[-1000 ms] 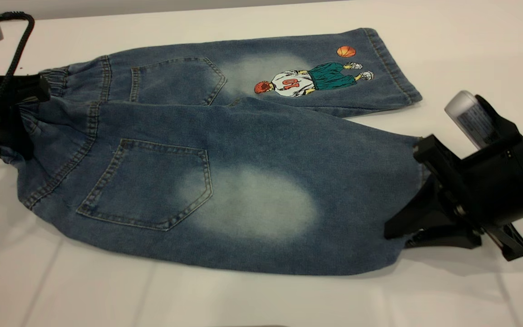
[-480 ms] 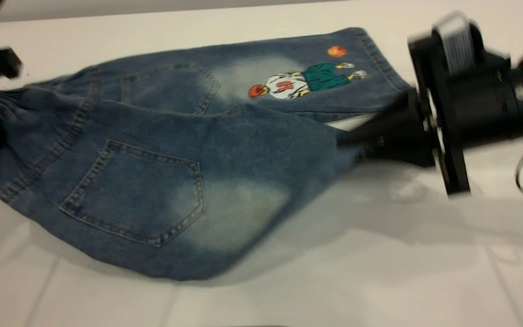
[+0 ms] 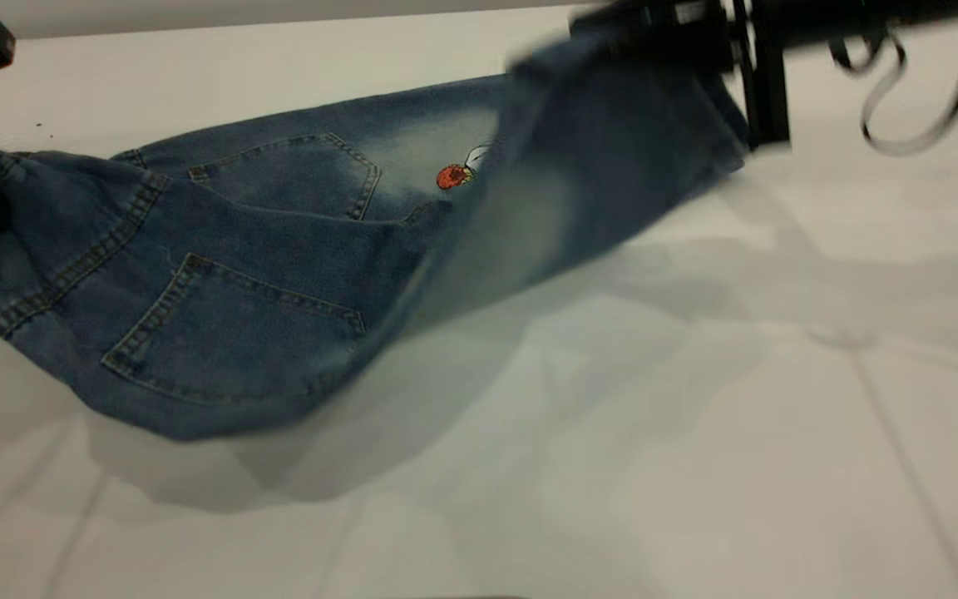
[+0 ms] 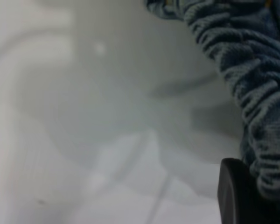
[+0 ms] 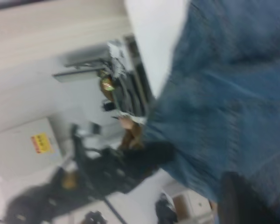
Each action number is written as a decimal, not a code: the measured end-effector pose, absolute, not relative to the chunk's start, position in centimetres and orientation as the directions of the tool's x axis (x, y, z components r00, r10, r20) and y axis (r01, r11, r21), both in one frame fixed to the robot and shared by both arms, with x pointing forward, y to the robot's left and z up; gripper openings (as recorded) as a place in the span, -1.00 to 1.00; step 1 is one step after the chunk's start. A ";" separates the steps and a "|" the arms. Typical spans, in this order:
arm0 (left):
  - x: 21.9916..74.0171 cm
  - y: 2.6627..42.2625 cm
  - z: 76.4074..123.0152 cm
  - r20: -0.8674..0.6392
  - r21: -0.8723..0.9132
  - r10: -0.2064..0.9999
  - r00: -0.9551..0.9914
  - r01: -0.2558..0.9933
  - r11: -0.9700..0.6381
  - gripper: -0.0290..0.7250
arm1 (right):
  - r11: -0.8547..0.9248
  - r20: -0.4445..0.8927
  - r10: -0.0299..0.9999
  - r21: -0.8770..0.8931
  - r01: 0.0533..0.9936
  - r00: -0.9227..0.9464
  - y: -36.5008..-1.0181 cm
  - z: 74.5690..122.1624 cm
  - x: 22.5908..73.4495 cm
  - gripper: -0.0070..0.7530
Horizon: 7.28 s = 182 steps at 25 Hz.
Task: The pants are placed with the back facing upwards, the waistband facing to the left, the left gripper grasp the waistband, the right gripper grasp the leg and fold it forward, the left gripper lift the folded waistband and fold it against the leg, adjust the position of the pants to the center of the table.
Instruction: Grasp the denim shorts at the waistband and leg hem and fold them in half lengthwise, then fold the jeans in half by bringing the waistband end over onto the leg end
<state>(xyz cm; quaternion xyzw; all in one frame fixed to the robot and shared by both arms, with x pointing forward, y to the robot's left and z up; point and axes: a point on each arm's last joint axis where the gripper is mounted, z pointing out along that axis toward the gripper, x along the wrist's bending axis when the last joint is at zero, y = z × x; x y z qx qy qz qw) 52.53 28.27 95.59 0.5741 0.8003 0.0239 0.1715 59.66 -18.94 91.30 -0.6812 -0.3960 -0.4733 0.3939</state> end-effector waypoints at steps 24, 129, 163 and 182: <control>57.4 32.1 88.8 -0.507 0.112 0.369 -0.779 0.365 0.924 -0.68 | -0.716 0.820 0.144 -0.300 0.631 0.554 -20.3 84.6 69.6 -0.89; 61.2 36.4 86.2 -0.561 0.180 0.665 -0.493 0.712 0.679 -0.71 | -0.251 0.848 0.519 0.268 0.930 -0.105 -10.0 87.7 69.3 0.49; 59.7 28.6 100.5 -0.500 0.617 0.852 0.154 0.753 0.226 -0.71 | -0.056 0.830 0.346 0.484 0.873 -0.438 -9.1 96.2 74.9 0.45; 61.9 11.9 89.5 -0.433 0.535 0.875 0.215 0.843 0.058 -0.67 | -0.014 0.590 0.419 0.764 0.645 -0.690 -17.5 112.7 73.5 0.31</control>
